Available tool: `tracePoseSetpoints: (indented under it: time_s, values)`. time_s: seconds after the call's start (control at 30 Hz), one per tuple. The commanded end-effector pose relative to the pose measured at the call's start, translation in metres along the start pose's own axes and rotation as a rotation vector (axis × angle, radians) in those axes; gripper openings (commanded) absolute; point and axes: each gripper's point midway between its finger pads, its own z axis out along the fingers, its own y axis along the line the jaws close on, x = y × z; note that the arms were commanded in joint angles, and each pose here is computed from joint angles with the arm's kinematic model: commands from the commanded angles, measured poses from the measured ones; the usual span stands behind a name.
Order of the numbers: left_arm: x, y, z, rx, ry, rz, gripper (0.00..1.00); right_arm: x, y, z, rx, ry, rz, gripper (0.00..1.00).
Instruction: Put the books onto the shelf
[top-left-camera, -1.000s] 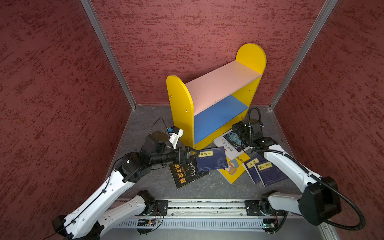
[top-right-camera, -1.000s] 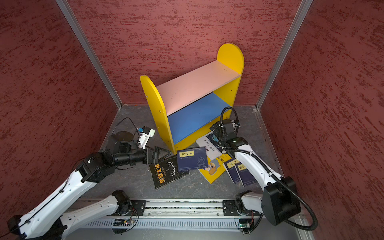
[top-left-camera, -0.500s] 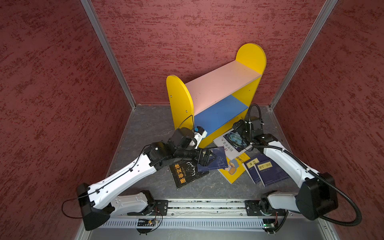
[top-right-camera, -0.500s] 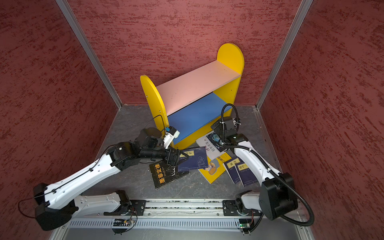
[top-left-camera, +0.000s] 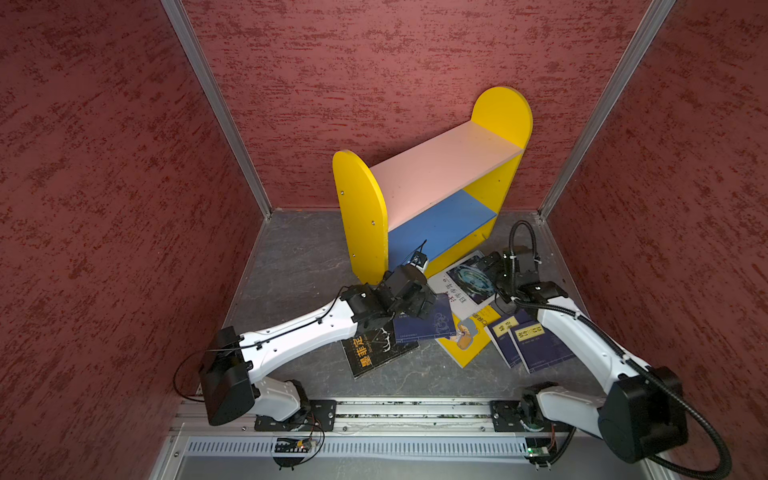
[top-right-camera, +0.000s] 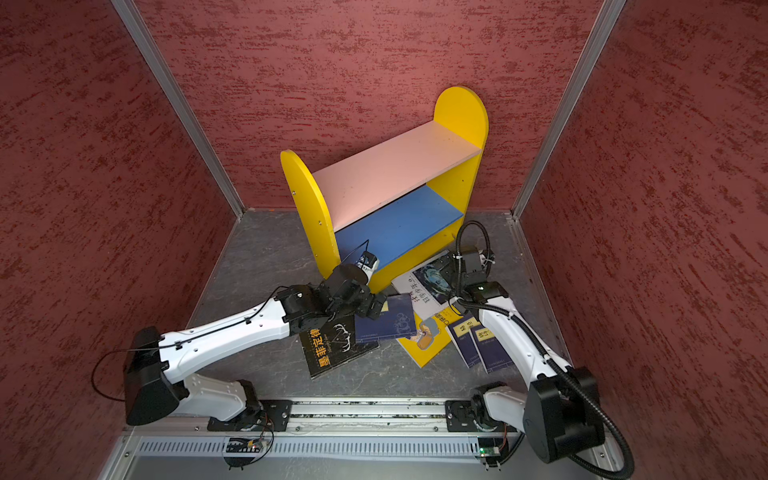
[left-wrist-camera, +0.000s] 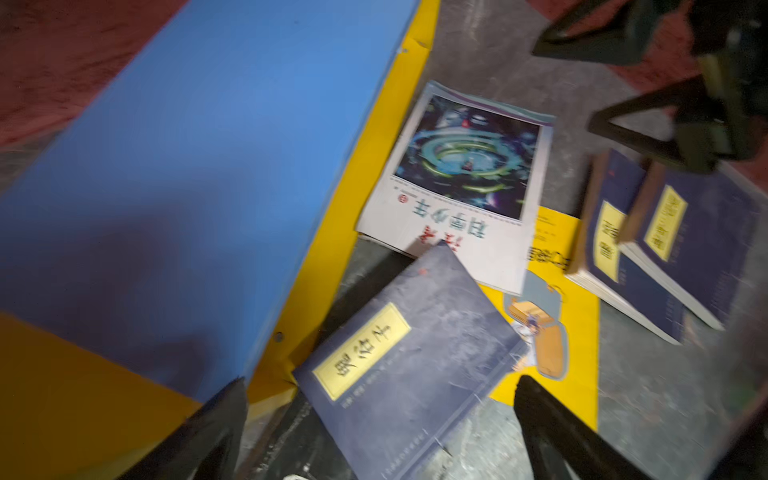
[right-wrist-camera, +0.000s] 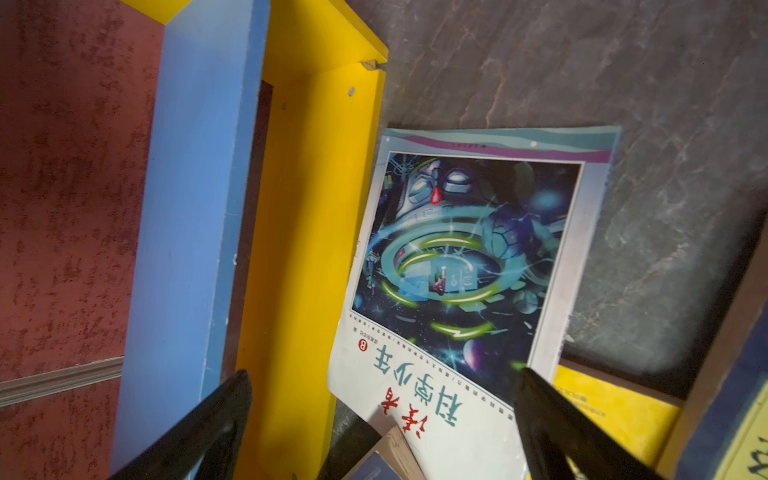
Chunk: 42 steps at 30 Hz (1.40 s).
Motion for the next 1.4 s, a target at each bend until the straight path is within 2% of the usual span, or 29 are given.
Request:
tracePoseSetpoints:
  time_s: [0.0, 0.17, 0.3, 0.47, 0.63, 0.73, 0.87, 1.07, 1.23, 1.37]
  values:
    - [-0.023, 0.040, 0.002, -0.131, -0.089, -0.036, 0.99, -0.003, -0.005, 0.007, -0.007, 0.020, 0.014, 0.99]
    - [-0.018, 0.078, 0.005, -0.184, -0.078, -0.075, 0.99, -0.010, -0.021, 0.018, 0.030, 0.036, 0.023, 0.99]
    - [-0.020, 0.095, 0.005, -0.178, -0.080, -0.090, 0.99, -0.010, -0.027, 0.031, 0.033, 0.061, 0.011, 0.99]
    - [-0.022, 0.115, 0.011, -0.199, -0.072, -0.087, 0.99, -0.009, -0.053, 0.048, 0.119, 0.091, 0.039, 0.99]
    - [-0.024, 0.134, 0.013, -0.221, -0.076, -0.105, 1.00, -0.011, -0.076, 0.058, 0.178, 0.123, 0.054, 0.91]
    - [-0.023, 0.146, 0.013, -0.236, -0.075, -0.123, 0.99, -0.009, -0.092, 0.065, 0.225, 0.145, 0.065, 0.92]
    - [-0.023, 0.157, 0.013, -0.235, -0.074, -0.149, 0.99, -0.002, -0.095, 0.077, 0.185, 0.183, 0.071, 0.91]
    - [-0.029, 0.161, 0.008, -0.226, -0.086, -0.183, 0.99, 0.003, -0.096, 0.093, 0.134, 0.209, 0.066, 0.85]
    - [-0.037, 0.150, 0.000, -0.162, -0.118, -0.263, 0.99, 0.000, -0.085, 0.100, 0.036, 0.192, 0.069, 0.71]
    - [-0.046, 0.134, -0.010, -0.080, -0.141, -0.317, 0.99, -0.001, -0.076, 0.098, -0.029, 0.177, 0.075, 0.46]
